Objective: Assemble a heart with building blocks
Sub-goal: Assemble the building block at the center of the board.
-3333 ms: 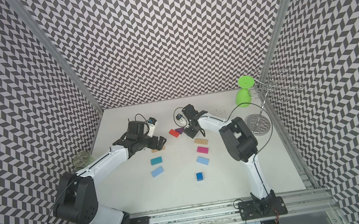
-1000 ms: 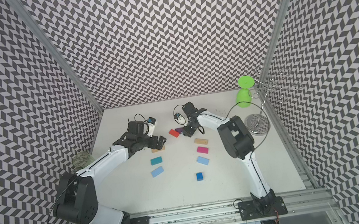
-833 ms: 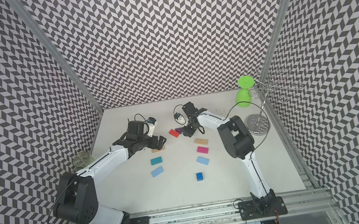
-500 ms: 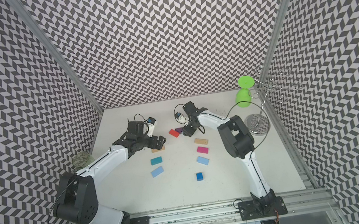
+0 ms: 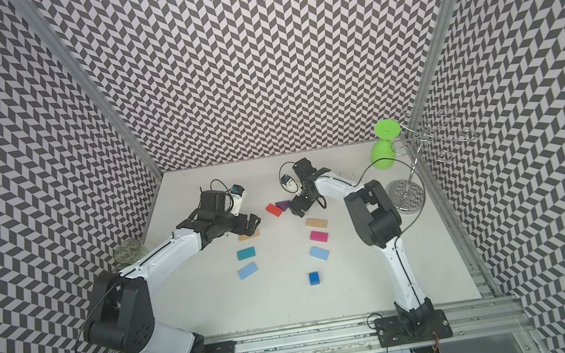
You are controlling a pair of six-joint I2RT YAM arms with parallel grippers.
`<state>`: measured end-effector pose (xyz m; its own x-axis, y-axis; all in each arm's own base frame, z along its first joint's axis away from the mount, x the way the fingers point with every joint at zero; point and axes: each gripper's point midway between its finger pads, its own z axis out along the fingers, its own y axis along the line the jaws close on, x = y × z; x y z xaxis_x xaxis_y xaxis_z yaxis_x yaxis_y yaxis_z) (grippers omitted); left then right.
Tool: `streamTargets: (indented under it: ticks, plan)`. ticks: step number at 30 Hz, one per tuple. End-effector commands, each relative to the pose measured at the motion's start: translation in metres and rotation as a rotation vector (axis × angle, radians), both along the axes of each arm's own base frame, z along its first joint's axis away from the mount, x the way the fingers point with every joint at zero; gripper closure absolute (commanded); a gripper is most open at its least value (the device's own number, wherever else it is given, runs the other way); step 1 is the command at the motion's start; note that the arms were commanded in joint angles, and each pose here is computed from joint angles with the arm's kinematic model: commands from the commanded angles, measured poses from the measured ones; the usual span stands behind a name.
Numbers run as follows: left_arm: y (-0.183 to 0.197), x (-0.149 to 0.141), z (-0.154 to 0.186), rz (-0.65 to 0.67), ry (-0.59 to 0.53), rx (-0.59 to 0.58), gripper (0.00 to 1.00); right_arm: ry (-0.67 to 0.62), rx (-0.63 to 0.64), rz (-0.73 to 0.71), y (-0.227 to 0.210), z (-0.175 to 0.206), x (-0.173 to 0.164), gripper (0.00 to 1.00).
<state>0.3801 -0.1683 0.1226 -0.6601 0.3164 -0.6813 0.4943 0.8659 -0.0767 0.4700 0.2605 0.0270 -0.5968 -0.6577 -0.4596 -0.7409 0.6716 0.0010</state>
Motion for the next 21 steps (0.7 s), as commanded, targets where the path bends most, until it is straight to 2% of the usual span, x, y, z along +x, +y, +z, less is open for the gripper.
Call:
streamTargets:
  ticks: [1,5,9,13,21]
  plan:
    - [0.0016,0.0010,0.0073,0.005,-0.008,-0.007,0.01,0.088,-0.009,0.016,-0.0019,-0.0241,-0.0158,0.01]
    - [0.0023,-0.0004,0.0055,0.011,-0.003,-0.010,0.01,0.094,-0.001,0.023,-0.0002,-0.0262,-0.0171,0.05]
    - [0.0040,-0.0016,0.0046,0.014,-0.004,-0.007,0.01,0.097,0.012,0.035,0.0027,-0.0274,-0.0173,0.15]
    - [0.0061,0.0002,0.0060,0.019,-0.010,-0.003,0.01,0.106,0.023,0.041,0.0061,-0.0278,-0.0175,0.19]
    - [0.0062,0.0017,0.0057,0.016,-0.009,-0.003,0.01,0.113,0.031,0.046,0.0072,-0.0268,-0.0197,0.36]
